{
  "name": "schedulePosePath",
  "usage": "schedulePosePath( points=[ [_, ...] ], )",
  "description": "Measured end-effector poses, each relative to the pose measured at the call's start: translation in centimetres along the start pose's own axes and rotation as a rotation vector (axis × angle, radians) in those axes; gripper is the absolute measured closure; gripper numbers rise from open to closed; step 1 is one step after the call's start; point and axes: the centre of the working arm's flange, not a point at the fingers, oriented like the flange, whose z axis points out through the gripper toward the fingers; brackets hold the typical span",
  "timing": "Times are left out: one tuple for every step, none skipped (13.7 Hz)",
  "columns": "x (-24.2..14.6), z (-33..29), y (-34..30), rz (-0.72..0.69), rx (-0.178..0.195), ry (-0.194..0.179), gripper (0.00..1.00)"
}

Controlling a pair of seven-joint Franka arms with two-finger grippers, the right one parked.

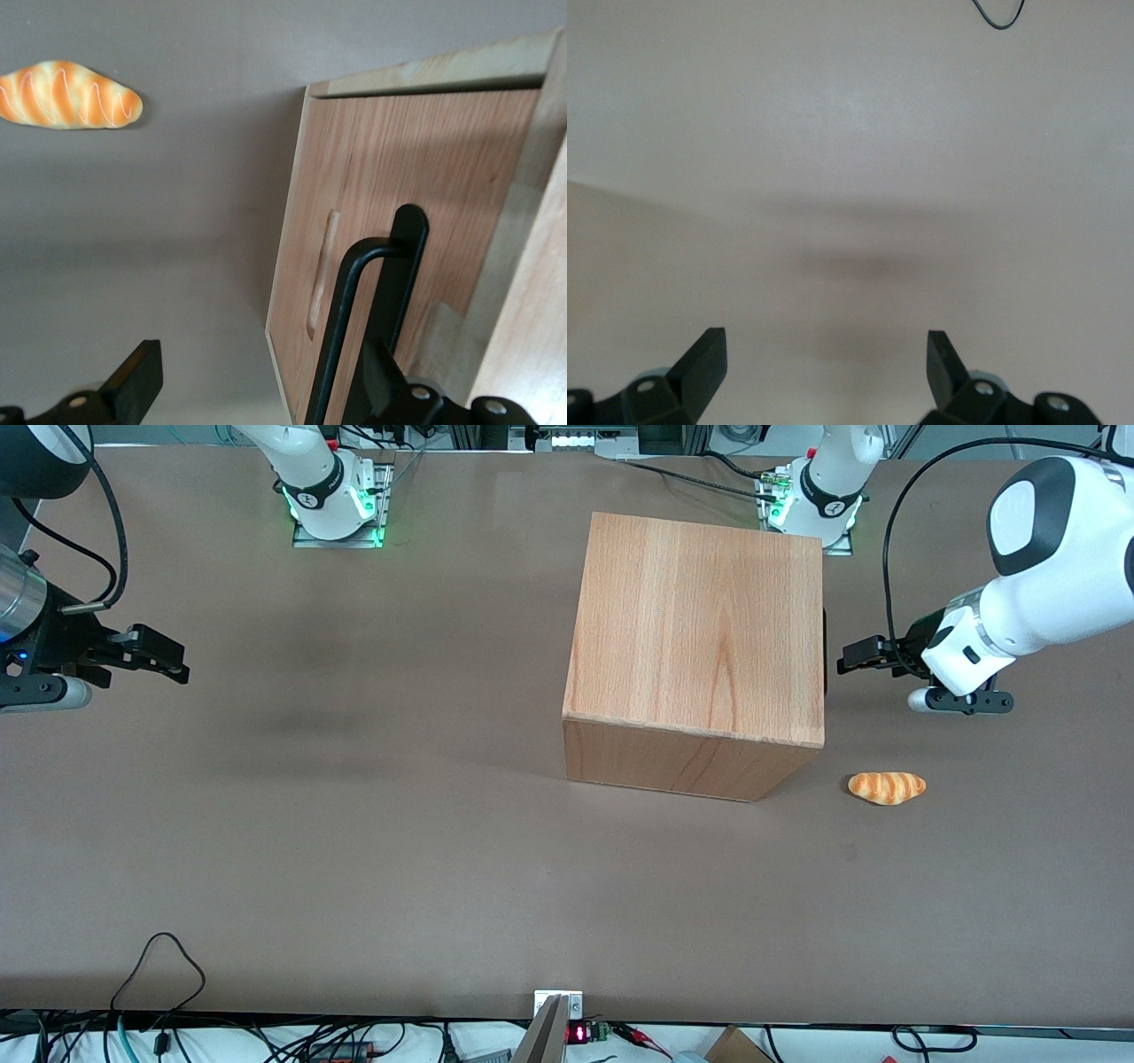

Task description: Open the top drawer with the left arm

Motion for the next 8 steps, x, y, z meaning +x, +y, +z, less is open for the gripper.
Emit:
schedulePosePath(
  points=[
    [-0.1,0.3,-0.1,0.001,0.000,-0.003,0.00],
    [-0.1,0.7,-0.2,0.002,0.000,-0.006,0.00],
    [-0.2,1.1,-0.3,0.003,0.001,-0.010,0.00],
    [-0.2,1.5,-0.4,0.005,0.001,-0.013,0.00],
    [-0.3,1.9,-0.5,0.009,0.001,-0.016,0.00],
    [-0.4,2.2,-0.6,0.011,-0.001,-0.019,0.00],
    [-0.4,2.4,-0.6,0.012,-0.002,-0.022,0.00],
    [-0.5,2.6,-0.5,0.016,-0.003,-0.025,0.00]
  ],
)
